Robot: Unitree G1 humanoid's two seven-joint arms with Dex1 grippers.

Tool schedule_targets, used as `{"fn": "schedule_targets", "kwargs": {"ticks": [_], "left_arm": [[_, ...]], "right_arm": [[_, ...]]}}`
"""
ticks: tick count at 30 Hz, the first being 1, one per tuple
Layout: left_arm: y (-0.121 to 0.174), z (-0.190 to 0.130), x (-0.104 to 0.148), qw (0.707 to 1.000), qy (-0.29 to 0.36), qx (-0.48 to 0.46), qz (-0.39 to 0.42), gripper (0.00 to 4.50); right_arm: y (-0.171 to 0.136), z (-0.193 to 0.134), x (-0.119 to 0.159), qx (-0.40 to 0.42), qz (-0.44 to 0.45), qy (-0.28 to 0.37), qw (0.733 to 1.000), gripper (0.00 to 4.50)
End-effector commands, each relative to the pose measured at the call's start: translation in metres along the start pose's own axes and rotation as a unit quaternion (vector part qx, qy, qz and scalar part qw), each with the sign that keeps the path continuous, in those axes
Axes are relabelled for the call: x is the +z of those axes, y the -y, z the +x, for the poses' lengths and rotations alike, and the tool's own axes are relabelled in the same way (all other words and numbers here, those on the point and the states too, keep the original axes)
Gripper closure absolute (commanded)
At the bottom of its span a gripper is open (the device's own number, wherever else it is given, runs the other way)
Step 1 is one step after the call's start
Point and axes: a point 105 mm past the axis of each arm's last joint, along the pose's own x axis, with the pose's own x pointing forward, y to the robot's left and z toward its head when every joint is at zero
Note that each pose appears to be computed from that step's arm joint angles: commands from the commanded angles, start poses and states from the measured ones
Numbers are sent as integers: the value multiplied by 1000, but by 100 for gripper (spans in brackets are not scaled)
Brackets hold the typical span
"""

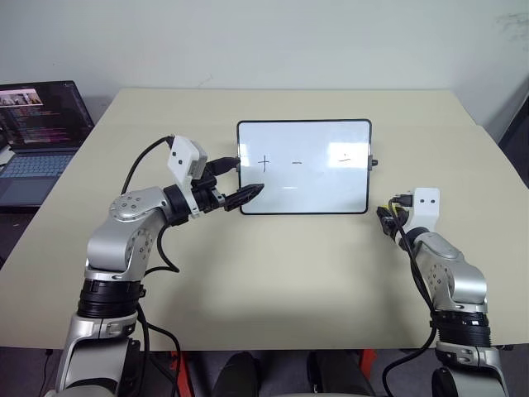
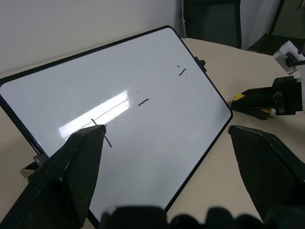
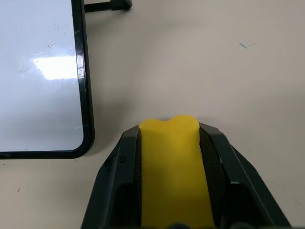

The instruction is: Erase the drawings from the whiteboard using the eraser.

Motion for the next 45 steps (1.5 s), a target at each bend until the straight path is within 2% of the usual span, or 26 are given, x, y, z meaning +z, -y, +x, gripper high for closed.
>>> {"fn": "schedule_targets", "kwargs": {"ticks": [1, 11, 20, 26, 39, 45], "left_arm": [[-3, -2, 15, 1000, 18, 5, 21, 0], [-5, 0, 16, 1000, 20, 5, 23, 0], [-4, 0, 16, 1000, 19, 4, 22, 0], [-4, 0, 16, 1000, 19, 3, 23, 0], [-4, -5, 17, 999, 16, 9, 27, 0], [-3, -7, 17, 999, 14, 10, 28, 0]], "right_arm": [[-3, -4, 39, 0, -25, 65, 998, 321], [-29, -2, 92, 36, -83, 164, 982, 321], [-50, 4, 126, 61, -91, 231, 967, 321], [-71, 17, 143, 86, -88, 253, 960, 321], [-112, 35, 141, 137, -77, 259, 953, 321], [-114, 44, 136, 139, -73, 255, 954, 321]]}}
